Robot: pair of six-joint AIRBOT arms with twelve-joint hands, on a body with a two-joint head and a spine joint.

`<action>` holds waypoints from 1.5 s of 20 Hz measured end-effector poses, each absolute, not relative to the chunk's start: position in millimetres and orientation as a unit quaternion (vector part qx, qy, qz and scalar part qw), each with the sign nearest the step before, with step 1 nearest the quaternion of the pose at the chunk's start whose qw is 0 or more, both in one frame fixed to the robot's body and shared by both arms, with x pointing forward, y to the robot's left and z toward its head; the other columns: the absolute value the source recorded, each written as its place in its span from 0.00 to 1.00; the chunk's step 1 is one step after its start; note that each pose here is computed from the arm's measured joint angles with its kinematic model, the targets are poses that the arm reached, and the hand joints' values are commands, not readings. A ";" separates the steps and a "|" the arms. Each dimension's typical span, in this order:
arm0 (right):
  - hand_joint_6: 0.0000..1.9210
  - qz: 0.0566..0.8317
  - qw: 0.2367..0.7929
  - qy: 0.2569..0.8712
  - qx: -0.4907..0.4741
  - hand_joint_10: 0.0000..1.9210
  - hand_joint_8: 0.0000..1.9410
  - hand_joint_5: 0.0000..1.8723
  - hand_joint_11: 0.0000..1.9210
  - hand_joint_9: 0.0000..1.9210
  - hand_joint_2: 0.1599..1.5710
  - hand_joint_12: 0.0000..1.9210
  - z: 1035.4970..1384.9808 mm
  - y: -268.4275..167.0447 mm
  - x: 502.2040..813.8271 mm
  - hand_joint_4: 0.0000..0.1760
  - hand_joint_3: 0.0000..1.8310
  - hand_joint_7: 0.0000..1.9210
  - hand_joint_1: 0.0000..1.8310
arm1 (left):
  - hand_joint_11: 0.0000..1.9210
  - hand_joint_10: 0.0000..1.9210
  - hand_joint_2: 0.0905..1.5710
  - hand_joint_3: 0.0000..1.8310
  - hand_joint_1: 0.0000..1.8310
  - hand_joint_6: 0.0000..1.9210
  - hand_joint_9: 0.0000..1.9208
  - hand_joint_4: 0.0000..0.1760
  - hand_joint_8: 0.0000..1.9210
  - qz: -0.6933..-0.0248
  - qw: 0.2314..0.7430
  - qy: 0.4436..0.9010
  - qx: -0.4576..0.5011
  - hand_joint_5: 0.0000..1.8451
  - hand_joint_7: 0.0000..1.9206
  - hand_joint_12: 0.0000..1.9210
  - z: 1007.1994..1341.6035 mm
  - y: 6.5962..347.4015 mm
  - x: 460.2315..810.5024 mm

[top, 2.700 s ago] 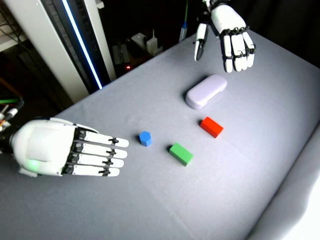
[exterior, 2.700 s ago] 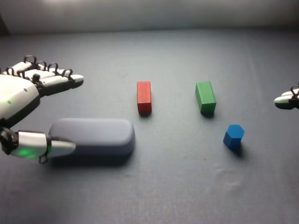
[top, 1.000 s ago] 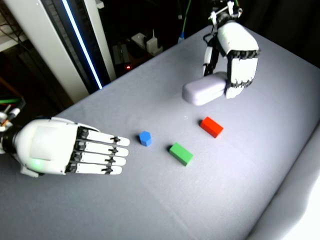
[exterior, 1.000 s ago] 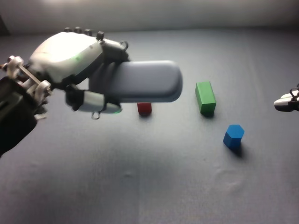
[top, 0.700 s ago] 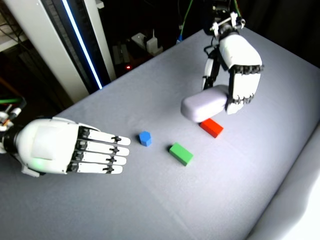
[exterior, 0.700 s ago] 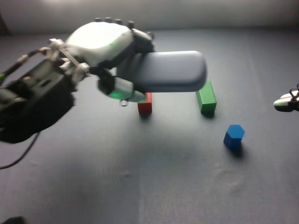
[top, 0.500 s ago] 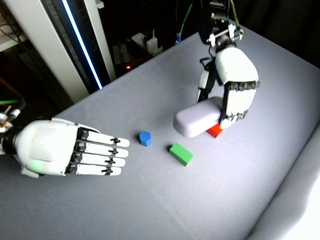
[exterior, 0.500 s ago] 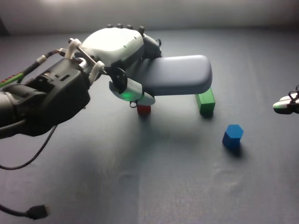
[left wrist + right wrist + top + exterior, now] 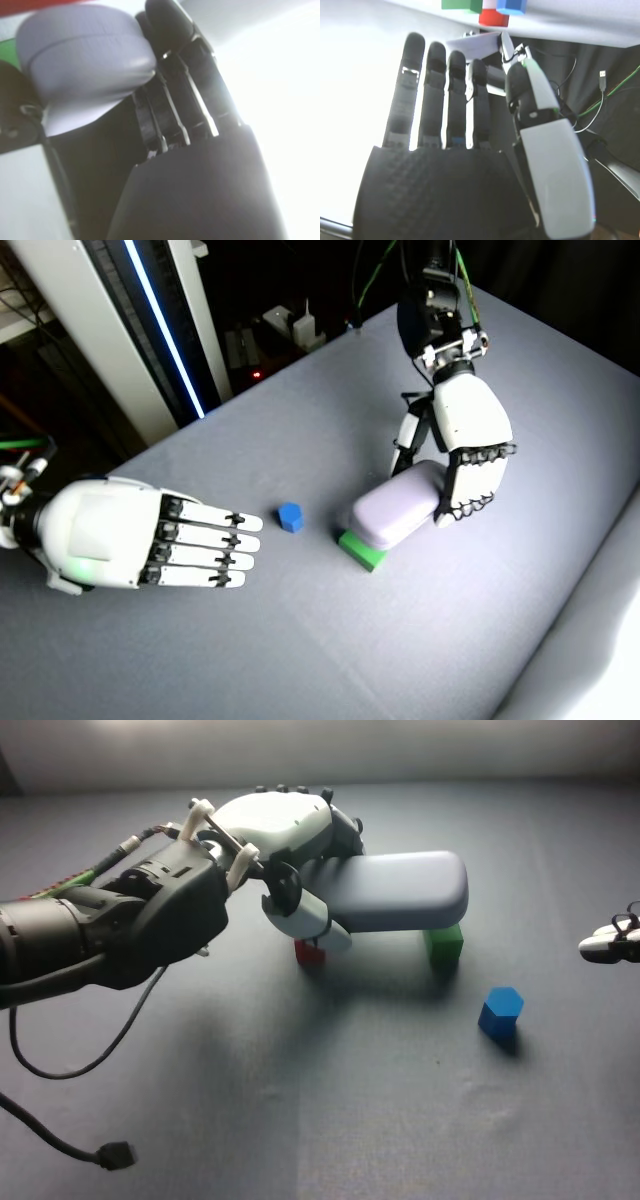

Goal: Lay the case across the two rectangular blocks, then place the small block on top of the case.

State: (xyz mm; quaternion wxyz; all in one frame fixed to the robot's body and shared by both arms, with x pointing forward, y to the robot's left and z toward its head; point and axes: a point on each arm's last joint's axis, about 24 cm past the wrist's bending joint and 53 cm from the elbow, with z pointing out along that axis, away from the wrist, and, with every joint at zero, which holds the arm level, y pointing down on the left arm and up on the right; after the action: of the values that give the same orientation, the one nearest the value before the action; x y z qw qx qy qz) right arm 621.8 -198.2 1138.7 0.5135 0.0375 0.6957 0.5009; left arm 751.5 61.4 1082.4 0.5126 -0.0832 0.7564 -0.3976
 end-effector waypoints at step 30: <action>0.00 0.525 0.506 0.684 0.013 0.00 0.00 0.27 0.05 0.25 0.77 0.50 1149.0 -169.7 634.8 0.00 0.00 0.26 0.52 | 0.00 0.01 0.57 0.00 0.45 0.00 0.17 0.44 0.00 -0.432 0.630 0.646 -0.016 0.18 0.18 0.49 1186.2 150.5 646.7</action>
State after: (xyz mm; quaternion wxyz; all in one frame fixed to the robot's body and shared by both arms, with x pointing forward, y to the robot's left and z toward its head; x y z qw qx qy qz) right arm 634.8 -169.7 1149.0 0.5061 0.0128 0.6839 0.5253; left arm 646.7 150.5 1186.2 0.6297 -0.0161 0.6457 -0.4316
